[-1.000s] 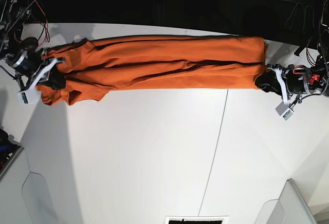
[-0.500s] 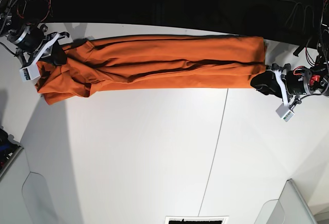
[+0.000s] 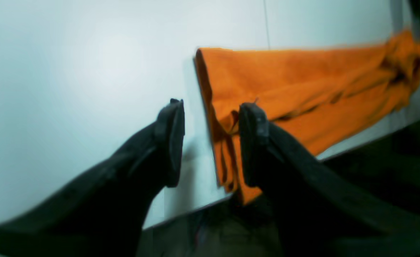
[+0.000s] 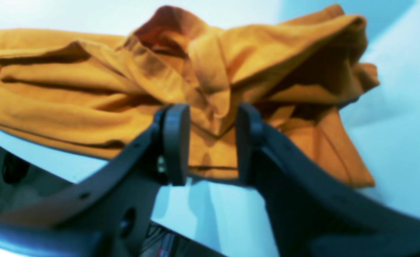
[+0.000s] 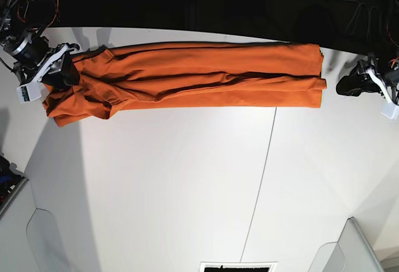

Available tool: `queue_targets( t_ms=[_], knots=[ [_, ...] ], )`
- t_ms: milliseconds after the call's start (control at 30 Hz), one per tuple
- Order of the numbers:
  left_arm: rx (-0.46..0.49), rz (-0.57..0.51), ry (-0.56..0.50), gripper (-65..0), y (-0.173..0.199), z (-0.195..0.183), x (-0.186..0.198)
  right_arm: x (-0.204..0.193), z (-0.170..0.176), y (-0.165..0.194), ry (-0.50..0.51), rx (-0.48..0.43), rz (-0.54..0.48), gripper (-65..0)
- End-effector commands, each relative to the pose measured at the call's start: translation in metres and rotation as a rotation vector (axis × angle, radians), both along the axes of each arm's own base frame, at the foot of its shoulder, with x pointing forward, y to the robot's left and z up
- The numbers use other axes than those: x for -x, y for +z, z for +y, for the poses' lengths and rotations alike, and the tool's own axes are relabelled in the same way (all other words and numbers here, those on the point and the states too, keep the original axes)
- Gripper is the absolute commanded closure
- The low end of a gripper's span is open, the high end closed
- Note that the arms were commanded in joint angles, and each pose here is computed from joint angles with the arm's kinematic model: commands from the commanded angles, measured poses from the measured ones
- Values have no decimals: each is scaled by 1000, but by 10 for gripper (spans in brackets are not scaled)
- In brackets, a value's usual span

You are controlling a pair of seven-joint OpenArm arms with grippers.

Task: Layout the t-shirt on the table in an organized manner, then fold the t-shirt properly
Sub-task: 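Grasp the opposite strip end with the left gripper, then lift the strip end with the left gripper and fold it toward the right gripper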

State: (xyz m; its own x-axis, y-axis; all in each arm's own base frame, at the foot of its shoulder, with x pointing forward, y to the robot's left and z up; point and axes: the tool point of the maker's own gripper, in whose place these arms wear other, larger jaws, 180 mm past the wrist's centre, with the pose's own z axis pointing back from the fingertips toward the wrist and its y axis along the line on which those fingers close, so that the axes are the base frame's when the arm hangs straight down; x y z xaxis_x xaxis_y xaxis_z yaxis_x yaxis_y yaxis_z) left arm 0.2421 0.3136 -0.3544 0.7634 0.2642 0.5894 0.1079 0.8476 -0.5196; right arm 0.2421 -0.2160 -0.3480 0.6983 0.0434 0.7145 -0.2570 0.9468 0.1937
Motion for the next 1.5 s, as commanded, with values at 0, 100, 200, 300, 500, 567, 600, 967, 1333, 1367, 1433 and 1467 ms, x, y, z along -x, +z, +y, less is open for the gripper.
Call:
queue_targets(
  t_ms=[0,100,200,300,500,567,600,967,1333,1367,1433,1467],
  knots=[
    [5,-66,36,-287,17,10,-6,-7,-2,12,1,-1,-50,-219],
    [52,-69,94,-339,9,9,7,-6,2,10,-4,-16,-46,-219],
    [85,-52,106,-372,-3,-3,14,-6,7,8,-12,-36,-46,-219],
    [35,-55,142,-374,-19,-3,14,-5,10,8,-15,-47,-46,-219],
    [28,-39,142,-376,-32,-14,17,-7,13,10,-14,-70,-57,-219],
    [42,-37,122,-376,-33,-22,15,-6,14,10,-15,-72,-56,-219],
    [47,-34,108,-376,-35,-27,14,-6,15,10,-17,-76,-56,-219],
    [43,11,-41,-376,-57,-83,1,-6,16,10,-18,-82,-59,-219],
    [-65,11,-106,0,-70,-90,-3,-12,16,14,-20,-84,-80,-219],
    [-82,-2,-100,0,-66,-86,-10,-13,16,15,-20,-84,-85,-219],
    [-123,-44,-72,0,-56,-72,-24,-16,16,17,-20,-84,-93,-219],
    [-151,-64,-59,0,-50,-63,-32,-16,16,18,-20,-84,-95,-219]
  ],
)
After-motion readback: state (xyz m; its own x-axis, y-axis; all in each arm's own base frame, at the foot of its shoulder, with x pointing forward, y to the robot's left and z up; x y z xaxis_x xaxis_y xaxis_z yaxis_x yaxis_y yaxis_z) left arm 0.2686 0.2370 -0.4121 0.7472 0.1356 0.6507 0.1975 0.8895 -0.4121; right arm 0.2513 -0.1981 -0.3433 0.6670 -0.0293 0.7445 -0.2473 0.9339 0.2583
